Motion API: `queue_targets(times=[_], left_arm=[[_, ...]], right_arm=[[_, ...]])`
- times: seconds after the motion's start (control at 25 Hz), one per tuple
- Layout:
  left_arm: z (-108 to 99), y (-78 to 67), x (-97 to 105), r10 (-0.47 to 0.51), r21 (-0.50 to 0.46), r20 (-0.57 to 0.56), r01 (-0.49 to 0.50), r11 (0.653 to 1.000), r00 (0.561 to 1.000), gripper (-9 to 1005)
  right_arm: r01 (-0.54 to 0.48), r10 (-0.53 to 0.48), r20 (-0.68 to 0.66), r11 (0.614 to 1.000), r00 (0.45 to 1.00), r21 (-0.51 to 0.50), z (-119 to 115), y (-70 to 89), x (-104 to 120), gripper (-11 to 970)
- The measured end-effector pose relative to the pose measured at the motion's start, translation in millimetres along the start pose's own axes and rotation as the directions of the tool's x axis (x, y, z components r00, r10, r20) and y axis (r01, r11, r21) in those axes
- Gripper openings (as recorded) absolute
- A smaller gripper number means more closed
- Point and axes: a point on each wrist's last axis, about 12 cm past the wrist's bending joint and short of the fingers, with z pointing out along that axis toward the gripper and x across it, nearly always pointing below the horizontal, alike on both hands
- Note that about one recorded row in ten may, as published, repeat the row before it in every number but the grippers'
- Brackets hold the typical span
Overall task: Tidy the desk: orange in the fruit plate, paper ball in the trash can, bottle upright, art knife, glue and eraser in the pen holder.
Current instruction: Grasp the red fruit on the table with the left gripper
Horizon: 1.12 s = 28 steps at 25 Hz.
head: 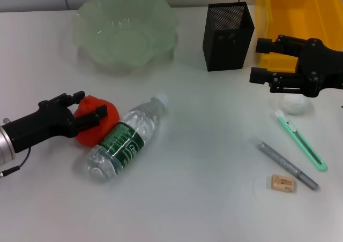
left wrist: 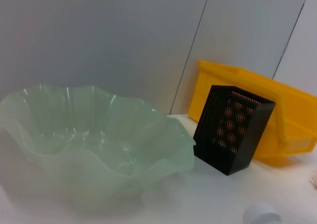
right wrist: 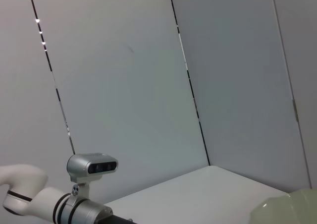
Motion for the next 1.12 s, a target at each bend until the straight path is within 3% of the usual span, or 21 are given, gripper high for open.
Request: queue_targets(times=[0.48, 0.64, 0.68, 0.92, 1.12], left_arm=[[-1.6, -3.0, -0.1, -0.007, 0.02, 0.01, 0.007, 1.0, 1.0, 707], [0.8, -3.5, -6.0, 0.0, 0.035, 0.032, -0.001, 0.999, 1.0, 524], [8.1, -2.9, -21.9, 0.021, 0.064, 0.074, -0.026, 0.998, 0.997, 478], [15.2, -1.5, -38.5, 0.036, 0.09, 0.104, -0.046, 0.995, 0.994, 205], [4.8, 8.3, -38.4, 0.005, 0.025, 0.134, -0.009, 1.0, 0.991, 281]], right_arm=[[0.014, -0.014, 0.002, 1.0, 1.0, 0.001, -0.2, 0.4, 0.5, 818], [0.021, -0.021, 0.007, 1.0, 1.0, 0.003, -0.7, 0.2, 0.0, 817], [0.023, -0.023, 0.011, 1.0, 1.0, 0.003, -0.8, 0.3, -0.4, 817], [0.019, -0.02, 0.015, 1.0, 1.0, 0.004, -3.1, 1.8, 1.0, 817], [0.01, -0.01, 0.019, 1.0, 1.0, 0.004, -2.5, 4.2, 4.4, 817]])
